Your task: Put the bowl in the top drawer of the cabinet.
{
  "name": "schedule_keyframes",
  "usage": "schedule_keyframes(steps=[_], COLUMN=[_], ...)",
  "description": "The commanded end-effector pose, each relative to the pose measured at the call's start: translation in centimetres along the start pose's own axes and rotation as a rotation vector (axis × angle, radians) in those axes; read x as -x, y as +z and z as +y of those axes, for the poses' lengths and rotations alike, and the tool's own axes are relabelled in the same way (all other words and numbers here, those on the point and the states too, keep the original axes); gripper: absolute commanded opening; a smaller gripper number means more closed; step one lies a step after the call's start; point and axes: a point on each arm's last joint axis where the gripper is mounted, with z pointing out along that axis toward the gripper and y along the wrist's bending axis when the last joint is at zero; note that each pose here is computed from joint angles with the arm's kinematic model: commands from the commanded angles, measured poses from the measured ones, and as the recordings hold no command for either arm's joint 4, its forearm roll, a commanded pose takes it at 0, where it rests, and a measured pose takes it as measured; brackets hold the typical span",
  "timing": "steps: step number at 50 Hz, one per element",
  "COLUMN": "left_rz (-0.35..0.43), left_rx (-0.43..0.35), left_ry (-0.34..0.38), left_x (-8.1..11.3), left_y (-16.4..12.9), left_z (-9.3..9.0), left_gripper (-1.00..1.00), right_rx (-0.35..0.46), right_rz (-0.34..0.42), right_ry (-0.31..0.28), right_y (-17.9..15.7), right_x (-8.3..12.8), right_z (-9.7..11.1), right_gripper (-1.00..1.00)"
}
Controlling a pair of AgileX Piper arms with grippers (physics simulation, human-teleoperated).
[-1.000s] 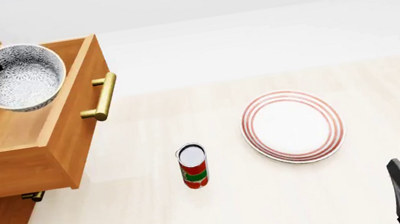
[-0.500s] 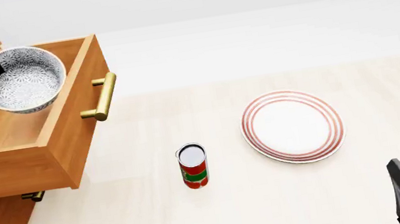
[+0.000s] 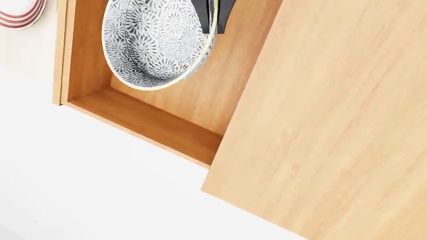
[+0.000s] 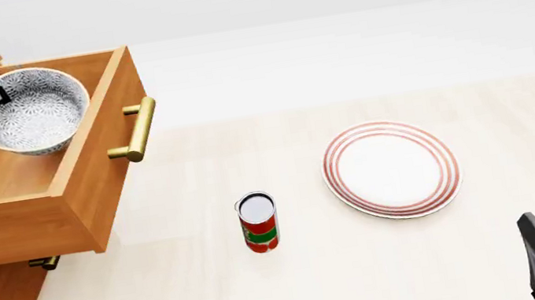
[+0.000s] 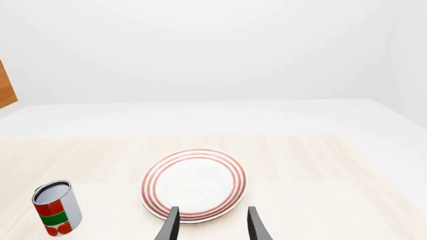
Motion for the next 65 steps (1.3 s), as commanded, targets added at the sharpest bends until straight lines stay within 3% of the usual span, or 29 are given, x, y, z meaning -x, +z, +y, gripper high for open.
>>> schedule_keyframes(steps=[1,27,30,31,54,65], left_rz=[-0.005,-0.009,-0.010,-0.028,-0.072,-0.130], left_rx=[-0.003,0.000,-0.009,-0.007,-0.052,-0.087], left_ry=[0.003,0.013,0.051,0.050,0.095,0.105], left_x=[0.0,-0.2,-0.1,0.2,0.9,1.8], left_y=[0.1,0.3,0.3,-0.2,-2.5,-5.5], left_z=[0.0,0.2,-0.1,0.0,-1.4,-2.2], left_gripper=[-1.00,-1.00,-1.00,1.00,1.00,1.00], right_rx=[0.000,0.000,0.000,0.000,0.000,0.000], right_rz=[0.000,0.000,0.000,0.000,0.000,0.000], right_ry=[0.000,0.000,0.000,0.000,0.000,0.000], right_y=[0.0,0.0,0.0,0.0,0.0,0.0], right_x=[0.0,0.0,0.0,0.0,0.0,0.0], right_z=[0.0,0.0,0.0,0.0,0.0,0.0], right_gripper=[1.00,1.00,1.00,1.00,1.00,1.00])
